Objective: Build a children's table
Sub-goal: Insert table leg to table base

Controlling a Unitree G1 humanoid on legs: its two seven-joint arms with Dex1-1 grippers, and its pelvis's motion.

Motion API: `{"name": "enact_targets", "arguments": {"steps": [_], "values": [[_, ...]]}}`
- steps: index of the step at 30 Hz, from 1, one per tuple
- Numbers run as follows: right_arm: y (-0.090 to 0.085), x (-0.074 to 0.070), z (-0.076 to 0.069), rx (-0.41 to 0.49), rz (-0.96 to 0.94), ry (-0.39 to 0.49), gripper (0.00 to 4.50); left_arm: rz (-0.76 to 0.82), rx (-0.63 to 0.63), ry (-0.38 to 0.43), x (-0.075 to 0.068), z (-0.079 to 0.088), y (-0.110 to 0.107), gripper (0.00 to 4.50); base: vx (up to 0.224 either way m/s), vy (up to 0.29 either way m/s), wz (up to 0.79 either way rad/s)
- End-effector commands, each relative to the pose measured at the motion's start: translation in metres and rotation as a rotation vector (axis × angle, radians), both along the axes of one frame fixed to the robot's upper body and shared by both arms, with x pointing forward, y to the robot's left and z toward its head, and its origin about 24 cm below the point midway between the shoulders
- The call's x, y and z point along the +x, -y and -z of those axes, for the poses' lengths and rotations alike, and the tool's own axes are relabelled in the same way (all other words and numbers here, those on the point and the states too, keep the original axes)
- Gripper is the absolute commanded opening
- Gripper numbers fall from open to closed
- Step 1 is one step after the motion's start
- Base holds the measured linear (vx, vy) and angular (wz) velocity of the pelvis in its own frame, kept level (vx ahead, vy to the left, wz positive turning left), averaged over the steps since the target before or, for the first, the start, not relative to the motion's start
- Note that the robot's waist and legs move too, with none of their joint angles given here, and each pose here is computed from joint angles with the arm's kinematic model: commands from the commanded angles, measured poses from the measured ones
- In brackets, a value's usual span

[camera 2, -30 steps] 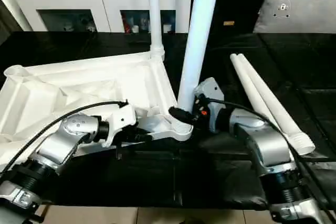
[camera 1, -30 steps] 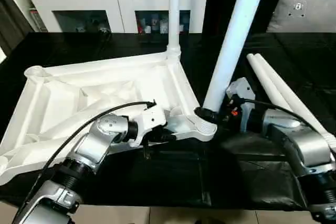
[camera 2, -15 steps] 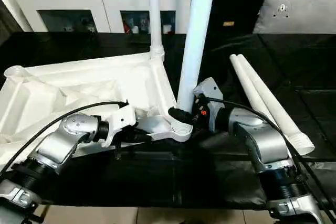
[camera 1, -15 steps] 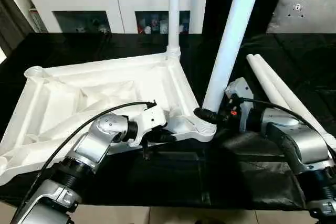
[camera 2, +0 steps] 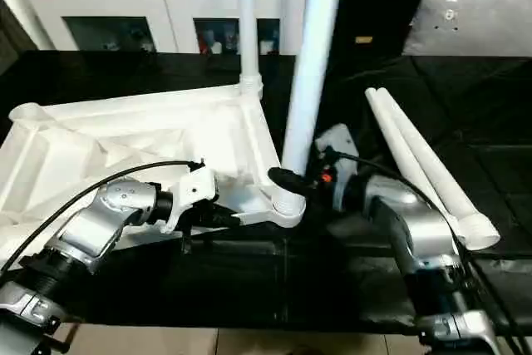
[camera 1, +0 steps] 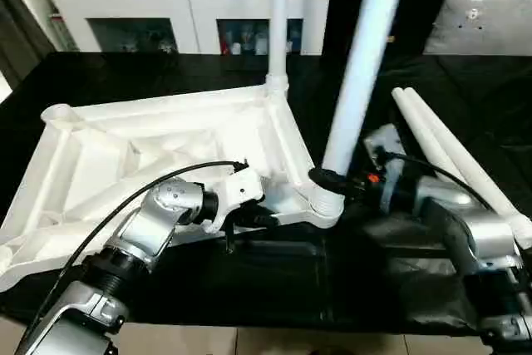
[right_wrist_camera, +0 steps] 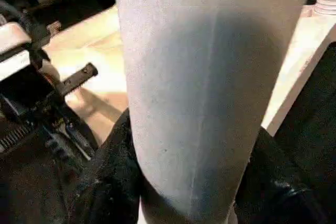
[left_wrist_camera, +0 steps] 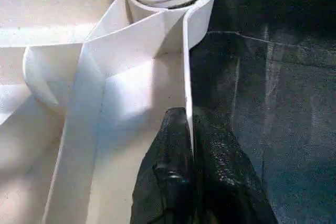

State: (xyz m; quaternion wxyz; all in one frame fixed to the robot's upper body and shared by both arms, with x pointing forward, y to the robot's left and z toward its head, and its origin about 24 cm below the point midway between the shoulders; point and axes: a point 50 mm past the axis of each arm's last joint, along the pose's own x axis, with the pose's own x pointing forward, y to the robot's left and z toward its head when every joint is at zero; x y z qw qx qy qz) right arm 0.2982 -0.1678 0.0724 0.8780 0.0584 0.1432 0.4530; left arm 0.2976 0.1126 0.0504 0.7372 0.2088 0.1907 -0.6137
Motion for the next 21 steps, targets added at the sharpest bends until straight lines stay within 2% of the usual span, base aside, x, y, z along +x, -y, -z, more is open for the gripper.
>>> {"name": "enact_targets", "arguments": {"steps": [1, 6, 10, 16, 21], "values": [[0.011, -0.011, 0.031, -0.020, 0.065, -0.130, 1.88, 0.023, 0.015, -0.036, -0.004, 0.006, 0.000, 0.00, 0.000, 0.000, 0.00], [0.015, -0.020, 0.037, 0.010, 0.100, -0.106, 1.88, 0.014, 0.011, -0.043, -0.003, 0.008, 0.000, 0.00, 0.000, 0.000, 0.00], [0.016, -0.028, 0.042, -0.086, 0.088, -0.057, 1.88, 0.008, 0.012, -0.045, -0.001, 0.008, 0.000, 0.00, 0.000, 0.000, 0.00], [0.017, -0.028, 0.047, -0.227, 0.045, -0.027, 1.88, 0.036, 0.030, -0.046, -0.002, 0.009, 0.000, 0.00, 0.000, 0.000, 0.00], [0.012, -0.023, 0.048, -0.254, 0.006, -0.041, 1.88, 0.069, 0.054, -0.037, -0.001, 0.008, -0.001, 0.00, 0.000, 0.000, 0.00]]}}
